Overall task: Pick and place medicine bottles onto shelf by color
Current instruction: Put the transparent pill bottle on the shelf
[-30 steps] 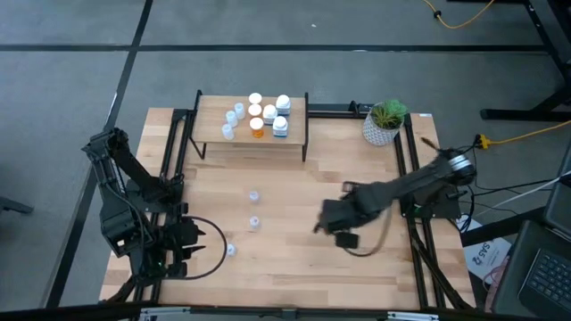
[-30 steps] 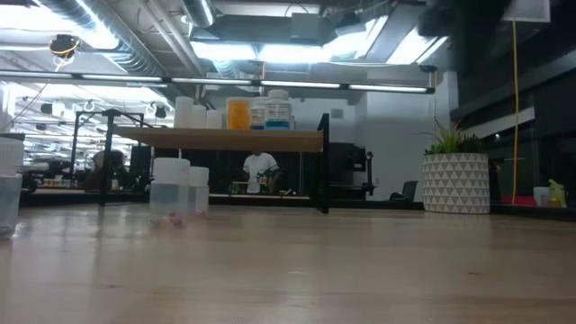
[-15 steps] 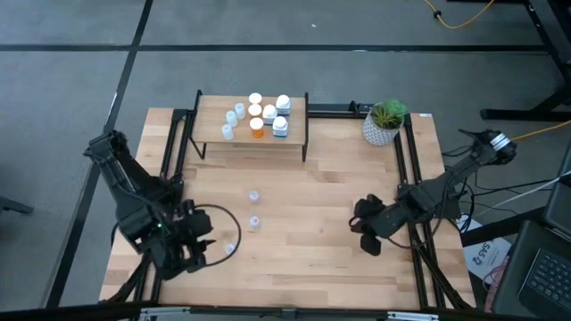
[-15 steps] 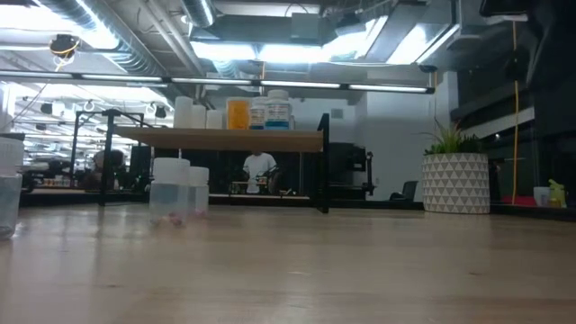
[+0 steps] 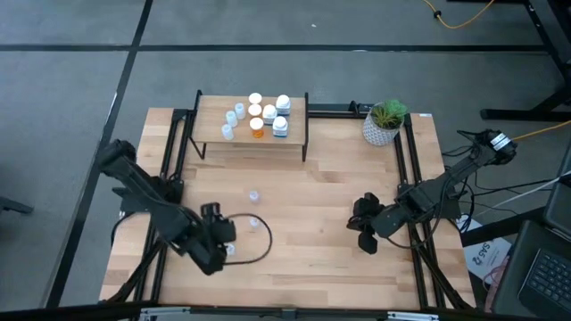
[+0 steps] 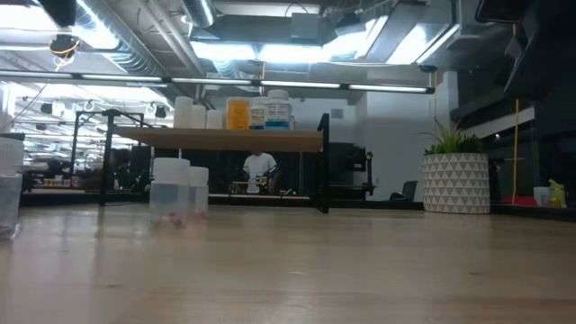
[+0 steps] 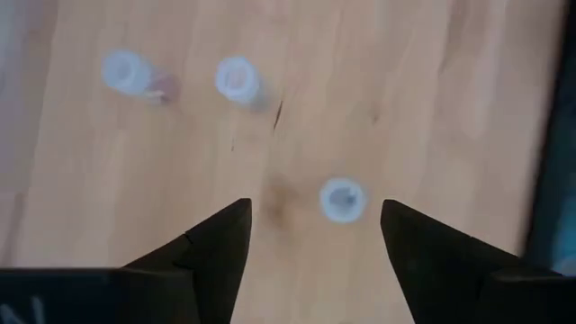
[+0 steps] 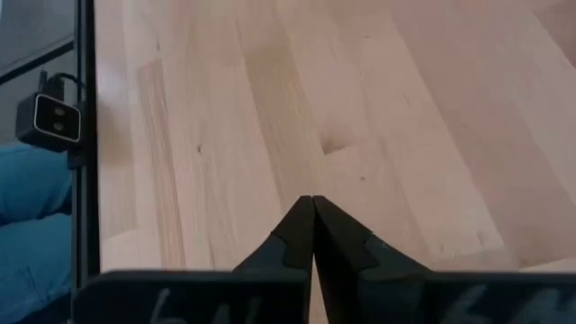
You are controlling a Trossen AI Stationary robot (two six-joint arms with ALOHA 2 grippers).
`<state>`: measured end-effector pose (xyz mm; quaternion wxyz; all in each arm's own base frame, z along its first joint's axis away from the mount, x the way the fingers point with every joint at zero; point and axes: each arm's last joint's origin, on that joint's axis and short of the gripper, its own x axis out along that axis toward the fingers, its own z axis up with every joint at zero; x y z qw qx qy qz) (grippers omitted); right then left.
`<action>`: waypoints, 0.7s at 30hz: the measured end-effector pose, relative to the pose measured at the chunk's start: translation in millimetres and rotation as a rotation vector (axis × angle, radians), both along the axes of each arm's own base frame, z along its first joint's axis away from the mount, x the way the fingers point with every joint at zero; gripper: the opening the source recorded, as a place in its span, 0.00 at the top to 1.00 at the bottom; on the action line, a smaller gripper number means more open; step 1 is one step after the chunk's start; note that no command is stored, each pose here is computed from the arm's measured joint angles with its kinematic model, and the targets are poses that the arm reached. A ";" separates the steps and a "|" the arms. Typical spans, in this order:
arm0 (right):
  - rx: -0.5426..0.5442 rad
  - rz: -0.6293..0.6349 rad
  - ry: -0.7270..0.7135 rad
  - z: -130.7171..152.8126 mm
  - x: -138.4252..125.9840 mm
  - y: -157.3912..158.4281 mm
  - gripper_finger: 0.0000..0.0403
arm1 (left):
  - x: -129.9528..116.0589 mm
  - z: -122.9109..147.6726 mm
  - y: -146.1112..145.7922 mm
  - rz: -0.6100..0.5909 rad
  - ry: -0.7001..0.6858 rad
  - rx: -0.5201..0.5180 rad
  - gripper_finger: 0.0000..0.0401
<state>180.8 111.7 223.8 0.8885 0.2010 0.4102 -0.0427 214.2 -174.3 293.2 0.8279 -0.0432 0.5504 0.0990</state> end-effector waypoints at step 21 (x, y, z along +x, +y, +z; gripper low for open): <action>-0.011 -0.015 -0.018 0.7 0.8 -0.2 0.97 | 45.2 -89.3 -27.1 -0.082 0.322 0.031 0.39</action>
